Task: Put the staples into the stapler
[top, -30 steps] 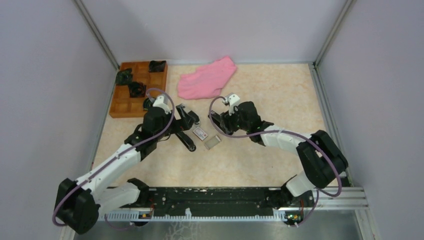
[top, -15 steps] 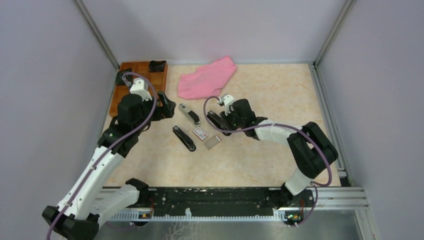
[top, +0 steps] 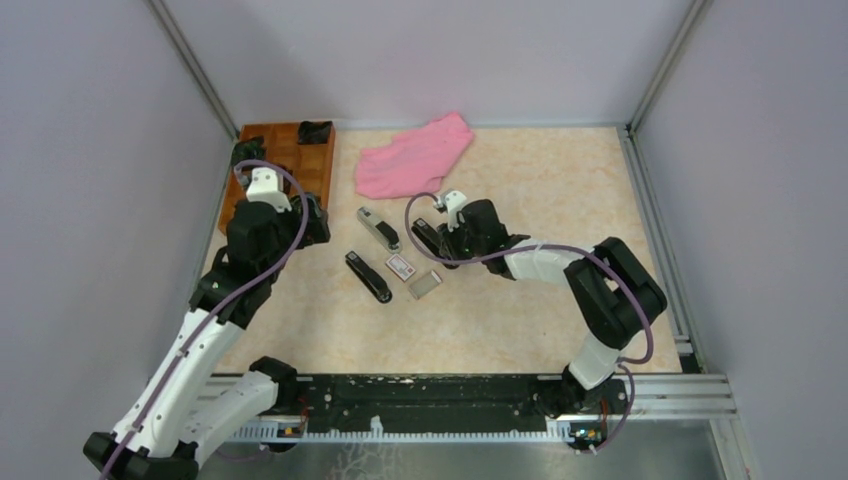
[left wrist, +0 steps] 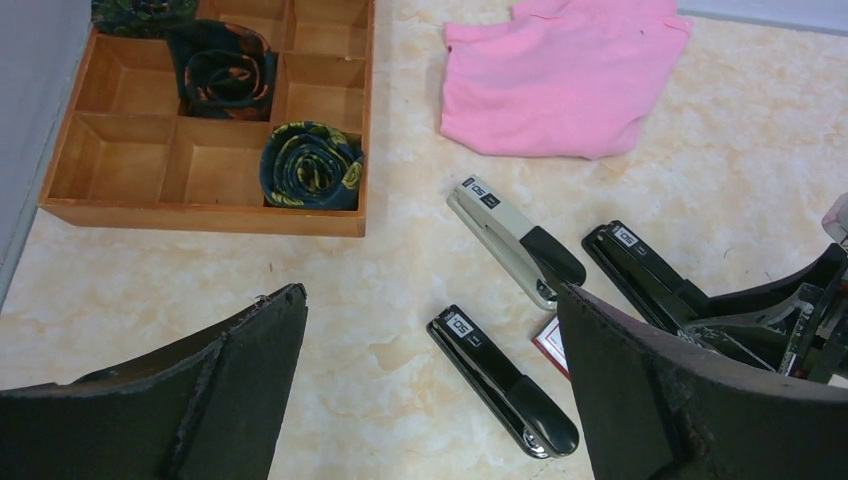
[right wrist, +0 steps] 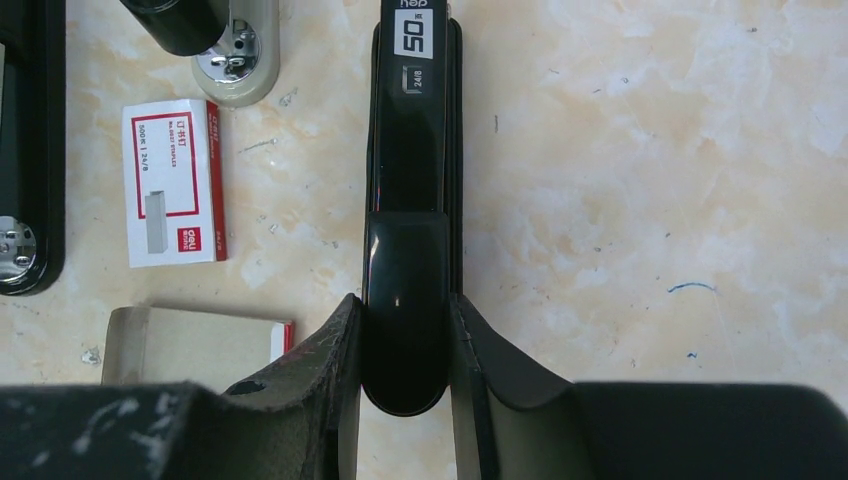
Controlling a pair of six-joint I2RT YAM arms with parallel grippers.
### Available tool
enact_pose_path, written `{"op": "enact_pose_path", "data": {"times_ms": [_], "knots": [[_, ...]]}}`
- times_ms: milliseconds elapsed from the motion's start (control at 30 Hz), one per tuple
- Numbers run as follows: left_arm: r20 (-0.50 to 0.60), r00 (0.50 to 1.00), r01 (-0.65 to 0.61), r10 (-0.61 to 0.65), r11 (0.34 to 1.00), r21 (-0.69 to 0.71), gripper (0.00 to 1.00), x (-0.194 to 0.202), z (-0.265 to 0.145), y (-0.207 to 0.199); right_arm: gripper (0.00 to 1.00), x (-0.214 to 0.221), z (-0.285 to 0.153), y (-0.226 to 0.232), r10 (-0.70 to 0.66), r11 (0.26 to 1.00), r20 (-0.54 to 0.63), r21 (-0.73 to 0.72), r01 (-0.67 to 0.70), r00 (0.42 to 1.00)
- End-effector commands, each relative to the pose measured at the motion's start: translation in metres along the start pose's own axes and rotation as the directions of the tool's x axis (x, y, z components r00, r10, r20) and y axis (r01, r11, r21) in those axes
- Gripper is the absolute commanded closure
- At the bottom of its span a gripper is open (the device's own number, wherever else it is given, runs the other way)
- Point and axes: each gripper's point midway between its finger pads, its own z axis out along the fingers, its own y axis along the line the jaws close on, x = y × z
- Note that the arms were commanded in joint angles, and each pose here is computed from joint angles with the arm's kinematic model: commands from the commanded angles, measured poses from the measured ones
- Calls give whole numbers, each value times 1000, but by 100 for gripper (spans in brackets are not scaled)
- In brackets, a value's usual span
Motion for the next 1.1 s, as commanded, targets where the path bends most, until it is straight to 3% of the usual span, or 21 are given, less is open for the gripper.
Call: {"op": "enact_pose_path", "data": {"times_ms": [0,267,433,600,833,1067], "knots": [[33,999,-2,3,1000,-30,0,-7,-4,10,99,51,0,7,59,998,-173,-1,-60,983],[66,997,32,-29,999,-44,0,-13,-9,17,93,-10,-35,8,138,990,-29,25,-137,990],[101,994,51,-48,998,-29,0,-19,-15,18,64,-6,-50,11,169,985,-17,30,-169,985],[132,988,74,-75,997,11,0,-25,-28,15,46,-15,-71,7,195,978,50,59,-198,980],[257,962,90,-97,995,38,0,-44,-60,24,33,-44,-138,-29,188,939,228,244,-243,955],[384,913,140,-140,990,27,0,-57,-82,39,19,-58,-233,-77,90,800,453,497,-335,887]]}}
